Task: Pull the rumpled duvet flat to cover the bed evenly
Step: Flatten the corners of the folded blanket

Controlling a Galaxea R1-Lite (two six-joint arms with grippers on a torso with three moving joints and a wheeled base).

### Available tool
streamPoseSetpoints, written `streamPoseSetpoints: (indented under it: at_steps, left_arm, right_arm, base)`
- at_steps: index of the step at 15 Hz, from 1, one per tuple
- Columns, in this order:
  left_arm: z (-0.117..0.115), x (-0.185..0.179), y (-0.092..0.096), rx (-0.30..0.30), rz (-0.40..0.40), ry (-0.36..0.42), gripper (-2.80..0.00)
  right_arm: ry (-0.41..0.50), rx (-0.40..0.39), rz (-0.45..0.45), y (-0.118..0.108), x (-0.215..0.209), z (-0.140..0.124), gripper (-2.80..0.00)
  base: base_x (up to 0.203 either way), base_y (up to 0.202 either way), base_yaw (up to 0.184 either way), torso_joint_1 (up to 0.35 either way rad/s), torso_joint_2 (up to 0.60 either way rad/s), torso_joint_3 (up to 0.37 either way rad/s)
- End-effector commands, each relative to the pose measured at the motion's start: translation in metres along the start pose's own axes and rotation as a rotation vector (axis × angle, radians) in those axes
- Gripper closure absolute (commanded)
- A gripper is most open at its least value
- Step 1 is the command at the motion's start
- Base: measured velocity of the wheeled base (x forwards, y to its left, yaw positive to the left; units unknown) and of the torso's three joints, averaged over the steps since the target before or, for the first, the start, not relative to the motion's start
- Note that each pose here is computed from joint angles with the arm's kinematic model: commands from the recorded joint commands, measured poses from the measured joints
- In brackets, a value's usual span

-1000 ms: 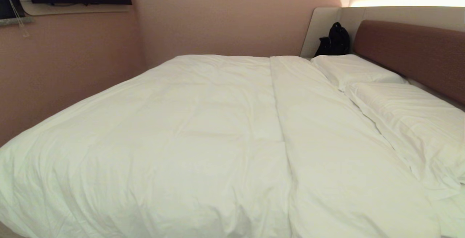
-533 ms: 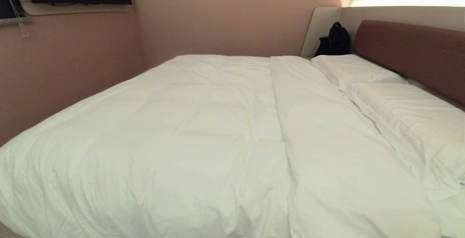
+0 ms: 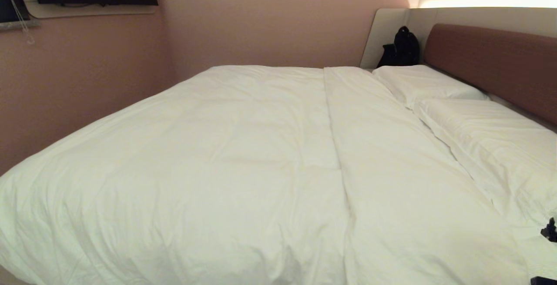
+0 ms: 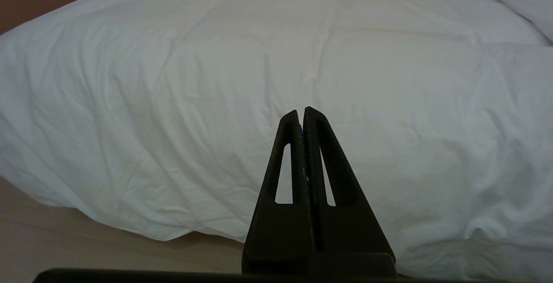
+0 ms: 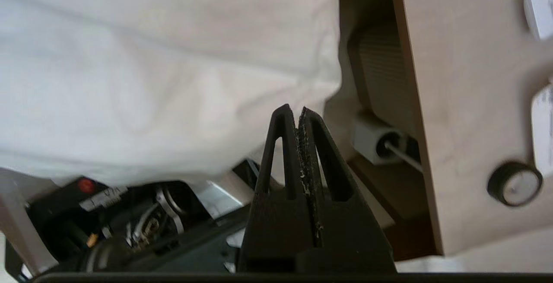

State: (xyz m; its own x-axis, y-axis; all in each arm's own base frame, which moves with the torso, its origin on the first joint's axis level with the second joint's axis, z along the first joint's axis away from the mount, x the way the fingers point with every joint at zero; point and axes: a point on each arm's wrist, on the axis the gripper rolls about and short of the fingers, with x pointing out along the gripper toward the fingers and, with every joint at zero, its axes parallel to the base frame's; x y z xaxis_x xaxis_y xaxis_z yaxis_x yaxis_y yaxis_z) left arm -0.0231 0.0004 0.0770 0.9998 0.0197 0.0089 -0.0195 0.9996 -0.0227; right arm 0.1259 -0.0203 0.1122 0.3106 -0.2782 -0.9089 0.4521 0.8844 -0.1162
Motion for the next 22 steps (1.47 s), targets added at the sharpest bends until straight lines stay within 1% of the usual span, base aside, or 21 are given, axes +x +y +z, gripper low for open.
streamPoseSetpoints:
  at_steps: [1, 7, 8, 10, 13, 16, 18, 22]
  left_arm:
    - [0.000, 0.000, 0.000, 0.000, 0.002, 0.000, 0.00]
    - [0.000, 0.000, 0.000, 0.000, 0.002, 0.000, 0.00]
    - [0.000, 0.000, 0.000, -0.001, 0.000, 0.000, 0.00]
    - [0.000, 0.000, 0.000, 0.000, 0.000, 0.000, 0.00]
    - [0.000, 0.000, 0.000, 0.000, 0.001, 0.000, 0.00]
    - [0.000, 0.000, 0.000, 0.000, 0.002, 0.000, 0.00]
    - [0.000, 0.000, 0.000, 0.000, 0.000, 0.000, 0.00]
    - [0.000, 0.000, 0.000, 0.000, 0.001, 0.000, 0.00]
  right_arm:
    - [-0.038, 0.014, 0.010, 0.003, 0.004, 0.008, 0.00]
    - [-0.037, 0.007, 0.013, 0.003, 0.012, 0.005, 0.00]
    - [-0.048, 0.012, 0.017, 0.002, 0.010, 0.003, 0.00]
    - [-0.087, 0.020, 0.032, 0.000, 0.003, -0.002, 0.00]
    - [-0.188, 0.042, 0.068, -0.007, -0.015, -0.009, 0.00]
    - [-0.289, 0.063, 0.097, -0.016, -0.034, -0.024, 0.00]
    - [-0.342, 0.076, 0.112, -0.024, -0.046, -0.041, 0.00]
    - [-0.389, 0.087, 0.126, -0.038, -0.060, -0.076, 0.00]
  base:
    - [0.000, 0.000, 0.000, 0.000, 0.00, 0.000]
    - [0.000, 0.000, 0.000, 0.000, 0.00, 0.000]
    - [0.000, 0.000, 0.000, 0.000, 0.00, 0.000]
    - [0.000, 0.000, 0.000, 0.000, 0.00, 0.000]
    - [0.000, 0.000, 0.000, 0.000, 0.00, 0.000]
    - [0.000, 0.000, 0.000, 0.000, 0.00, 0.000]
    - [0.000, 0.000, 0.000, 0.000, 0.00, 0.000]
    - [0.000, 0.000, 0.000, 0.000, 0.00, 0.000]
